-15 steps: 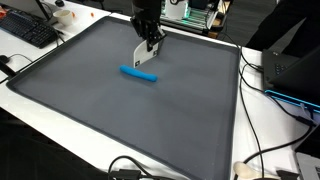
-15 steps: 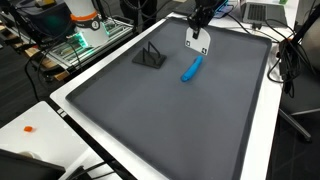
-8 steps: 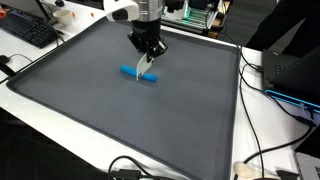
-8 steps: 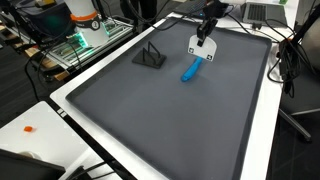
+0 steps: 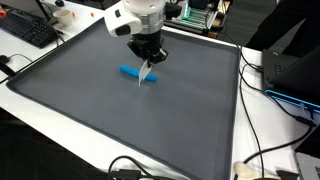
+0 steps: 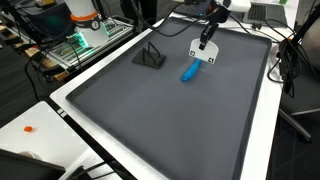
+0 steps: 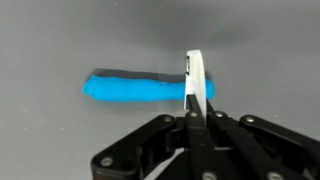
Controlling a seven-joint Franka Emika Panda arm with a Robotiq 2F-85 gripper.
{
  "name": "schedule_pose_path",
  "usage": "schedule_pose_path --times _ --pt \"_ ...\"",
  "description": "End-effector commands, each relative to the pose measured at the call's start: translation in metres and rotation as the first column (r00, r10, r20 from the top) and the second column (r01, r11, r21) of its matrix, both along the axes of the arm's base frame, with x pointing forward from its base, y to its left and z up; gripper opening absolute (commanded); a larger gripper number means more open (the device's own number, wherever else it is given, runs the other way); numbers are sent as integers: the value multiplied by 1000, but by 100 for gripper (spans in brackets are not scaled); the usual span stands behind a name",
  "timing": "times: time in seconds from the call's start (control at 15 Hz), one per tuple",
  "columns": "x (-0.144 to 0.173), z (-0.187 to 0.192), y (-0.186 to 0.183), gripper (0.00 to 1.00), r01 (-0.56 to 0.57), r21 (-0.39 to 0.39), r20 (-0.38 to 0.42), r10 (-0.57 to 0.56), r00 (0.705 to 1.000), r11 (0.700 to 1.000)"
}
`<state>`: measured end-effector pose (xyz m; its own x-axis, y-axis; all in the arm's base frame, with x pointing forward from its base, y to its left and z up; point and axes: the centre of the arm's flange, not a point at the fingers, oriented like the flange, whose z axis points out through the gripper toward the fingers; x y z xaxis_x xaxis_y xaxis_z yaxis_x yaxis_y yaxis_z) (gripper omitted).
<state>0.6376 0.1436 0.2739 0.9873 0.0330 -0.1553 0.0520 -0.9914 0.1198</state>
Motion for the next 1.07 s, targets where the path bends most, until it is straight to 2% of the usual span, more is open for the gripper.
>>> schedule_pose_path --times 0.0,1.0 --pt "5 -6 -1 1 -27 -6 -22 27 999 1000" --pt "2 -36 -14 1 -30 48 -46 33 998 998"
